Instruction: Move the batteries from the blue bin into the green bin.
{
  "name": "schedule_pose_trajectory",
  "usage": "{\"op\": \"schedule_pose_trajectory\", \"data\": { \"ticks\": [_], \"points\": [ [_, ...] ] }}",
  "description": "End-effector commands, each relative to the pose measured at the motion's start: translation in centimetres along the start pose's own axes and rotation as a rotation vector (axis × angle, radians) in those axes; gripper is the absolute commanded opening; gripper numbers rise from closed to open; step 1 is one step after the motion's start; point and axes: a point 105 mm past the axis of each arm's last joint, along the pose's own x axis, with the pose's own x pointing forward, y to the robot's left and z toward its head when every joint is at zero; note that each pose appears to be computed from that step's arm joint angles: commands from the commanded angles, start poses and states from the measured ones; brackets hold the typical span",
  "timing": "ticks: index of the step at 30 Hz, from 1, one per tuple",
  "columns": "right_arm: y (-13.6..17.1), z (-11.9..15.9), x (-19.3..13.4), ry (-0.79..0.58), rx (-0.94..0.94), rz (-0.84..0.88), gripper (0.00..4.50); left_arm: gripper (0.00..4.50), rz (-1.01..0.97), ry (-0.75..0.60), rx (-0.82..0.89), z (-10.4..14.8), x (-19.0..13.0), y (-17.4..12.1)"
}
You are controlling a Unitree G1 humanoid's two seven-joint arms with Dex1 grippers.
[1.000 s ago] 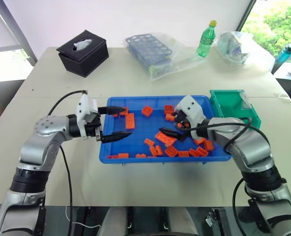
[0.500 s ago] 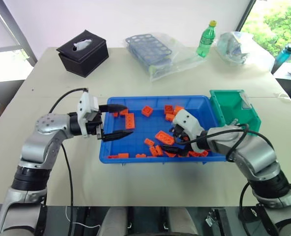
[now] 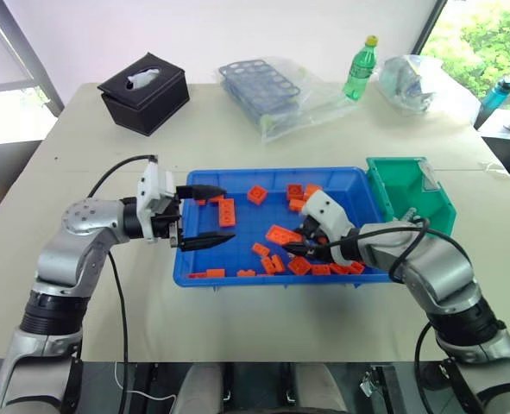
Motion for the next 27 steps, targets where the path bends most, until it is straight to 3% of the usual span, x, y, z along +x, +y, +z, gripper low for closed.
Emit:
{"op": "schedule_pose_trajectory", "data": {
  "ticks": [1,5,9,13,15,21,27],
  "points": [
    [-0.6,2.4,-0.5,-0.074,-0.030,-0.032,1.23,4.50,-0.013,-0.020,0.032,0.9,0.3,-0.2],
    [-1.0,4.0,0.5,-0.132,-0.041,-0.038,1.23,4.50,-0.010,-0.022,0.033,0.9,0.4,-0.1],
    [-2.3,4.7,3.5,-0.141,-0.062,-0.081,1.23,4.50,-0.010,-0.026,0.033,0.9,0.6,-0.1],
    [-3.0,5.3,4.9,-0.148,-0.087,-0.100,3.17,4.50,-0.011,-0.030,0.033,0.9,0.7,-0.3],
    [-3.6,6.1,4.3,-0.149,-0.191,-0.074,4.12,4.50,-0.012,-0.031,0.032,0.9,0.7,-0.3],
    [-4.6,6.0,0.8,-0.120,-0.458,0.150,4.12,4.50,-0.010,-0.031,0.036,0.9,0.7,-0.3],
    [-5.6,2.3,-1.7,0.009,-0.631,0.319,4.12,4.50,-0.003,-0.032,0.044,1.0,0.7,-0.3]
  ]
}}
